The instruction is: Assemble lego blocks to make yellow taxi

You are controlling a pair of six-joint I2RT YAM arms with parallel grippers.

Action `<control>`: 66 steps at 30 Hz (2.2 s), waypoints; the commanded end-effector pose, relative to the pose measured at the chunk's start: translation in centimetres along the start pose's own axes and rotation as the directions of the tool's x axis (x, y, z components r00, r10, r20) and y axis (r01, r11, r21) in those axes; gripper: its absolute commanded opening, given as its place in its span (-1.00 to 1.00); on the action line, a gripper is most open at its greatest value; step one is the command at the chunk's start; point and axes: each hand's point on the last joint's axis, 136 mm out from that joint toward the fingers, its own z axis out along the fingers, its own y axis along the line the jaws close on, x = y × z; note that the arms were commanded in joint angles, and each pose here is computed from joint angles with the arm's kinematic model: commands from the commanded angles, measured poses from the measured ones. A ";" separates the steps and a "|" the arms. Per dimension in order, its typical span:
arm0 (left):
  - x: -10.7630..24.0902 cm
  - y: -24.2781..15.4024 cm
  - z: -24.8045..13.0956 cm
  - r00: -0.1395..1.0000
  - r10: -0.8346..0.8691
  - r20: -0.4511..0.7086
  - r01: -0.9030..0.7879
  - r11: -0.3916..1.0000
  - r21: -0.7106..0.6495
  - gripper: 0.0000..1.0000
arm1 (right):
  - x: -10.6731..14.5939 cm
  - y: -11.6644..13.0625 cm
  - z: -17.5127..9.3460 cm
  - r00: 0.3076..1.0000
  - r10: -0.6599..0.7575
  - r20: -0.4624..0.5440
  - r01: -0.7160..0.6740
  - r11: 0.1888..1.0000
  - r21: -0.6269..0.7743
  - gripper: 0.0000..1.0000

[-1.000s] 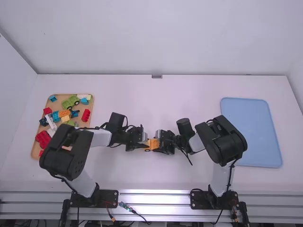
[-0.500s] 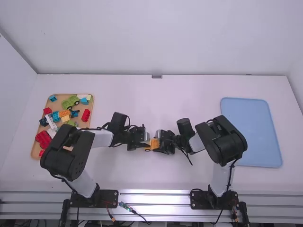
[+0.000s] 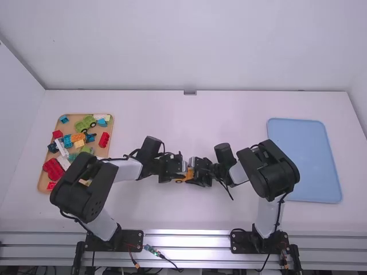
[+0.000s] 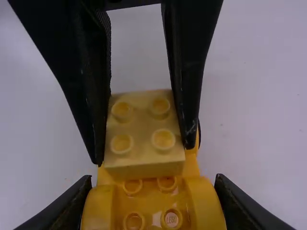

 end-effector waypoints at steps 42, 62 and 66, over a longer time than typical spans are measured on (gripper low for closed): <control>-0.7 1.1 -1.6 0.999 0.021 -0.044 -0.026 0.994 -0.105 0.37 | 0.1 0.2 0.2 1.000 0.015 0.000 -0.015 1.000 -0.013 0.07; 0.1 0.0 -1.9 0.997 -0.025 -0.069 0.020 0.998 -0.065 -0.96 | 0.1 0.2 0.2 1.000 0.014 0.001 -0.014 1.000 -0.013 0.08; 0.3 -0.8 -1.4 0.998 -0.035 -0.055 0.034 0.999 -0.026 -0.96 | 0.1 0.1 0.2 1.000 0.014 0.001 -0.014 1.000 -0.012 0.08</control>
